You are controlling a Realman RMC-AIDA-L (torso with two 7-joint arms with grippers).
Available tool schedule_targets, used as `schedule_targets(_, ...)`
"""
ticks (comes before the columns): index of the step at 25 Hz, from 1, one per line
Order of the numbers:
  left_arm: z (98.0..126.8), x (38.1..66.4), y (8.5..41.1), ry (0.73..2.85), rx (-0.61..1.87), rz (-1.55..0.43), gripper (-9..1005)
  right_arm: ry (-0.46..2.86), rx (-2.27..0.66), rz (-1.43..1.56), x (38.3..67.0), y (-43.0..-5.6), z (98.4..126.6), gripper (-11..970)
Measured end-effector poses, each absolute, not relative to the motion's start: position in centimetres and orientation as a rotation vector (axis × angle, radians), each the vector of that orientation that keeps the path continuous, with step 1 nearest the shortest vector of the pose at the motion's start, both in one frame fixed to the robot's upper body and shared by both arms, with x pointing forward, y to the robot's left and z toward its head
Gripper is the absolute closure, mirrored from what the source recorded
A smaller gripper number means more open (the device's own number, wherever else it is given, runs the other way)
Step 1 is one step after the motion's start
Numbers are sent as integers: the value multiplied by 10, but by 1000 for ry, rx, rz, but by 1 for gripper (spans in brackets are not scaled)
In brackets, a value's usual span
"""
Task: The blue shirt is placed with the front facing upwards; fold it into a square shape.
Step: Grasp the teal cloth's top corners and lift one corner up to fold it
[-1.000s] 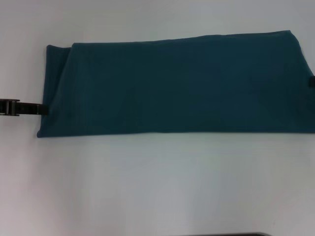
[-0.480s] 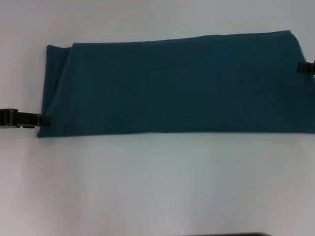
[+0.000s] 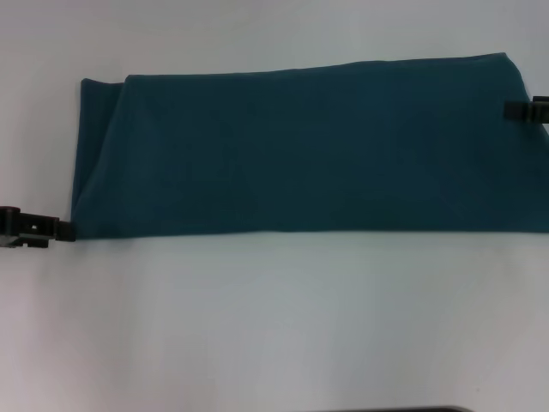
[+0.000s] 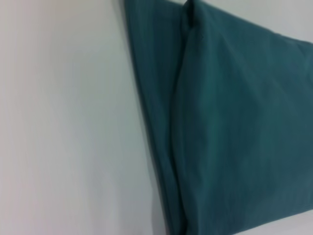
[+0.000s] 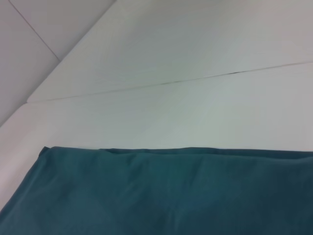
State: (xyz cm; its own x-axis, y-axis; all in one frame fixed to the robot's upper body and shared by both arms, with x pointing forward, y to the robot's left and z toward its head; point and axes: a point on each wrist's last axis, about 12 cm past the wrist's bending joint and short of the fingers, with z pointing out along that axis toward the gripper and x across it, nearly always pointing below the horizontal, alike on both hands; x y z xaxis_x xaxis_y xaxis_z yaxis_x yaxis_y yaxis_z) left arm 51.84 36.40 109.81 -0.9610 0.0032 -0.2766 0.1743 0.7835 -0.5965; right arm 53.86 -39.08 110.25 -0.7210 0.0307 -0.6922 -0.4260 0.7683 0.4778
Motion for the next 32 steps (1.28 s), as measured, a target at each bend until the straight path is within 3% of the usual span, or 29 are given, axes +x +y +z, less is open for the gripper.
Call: schedule_targets(32,1092,542,348,2844,49,-927,394,2246,-272,811,542,-398,1111,75)
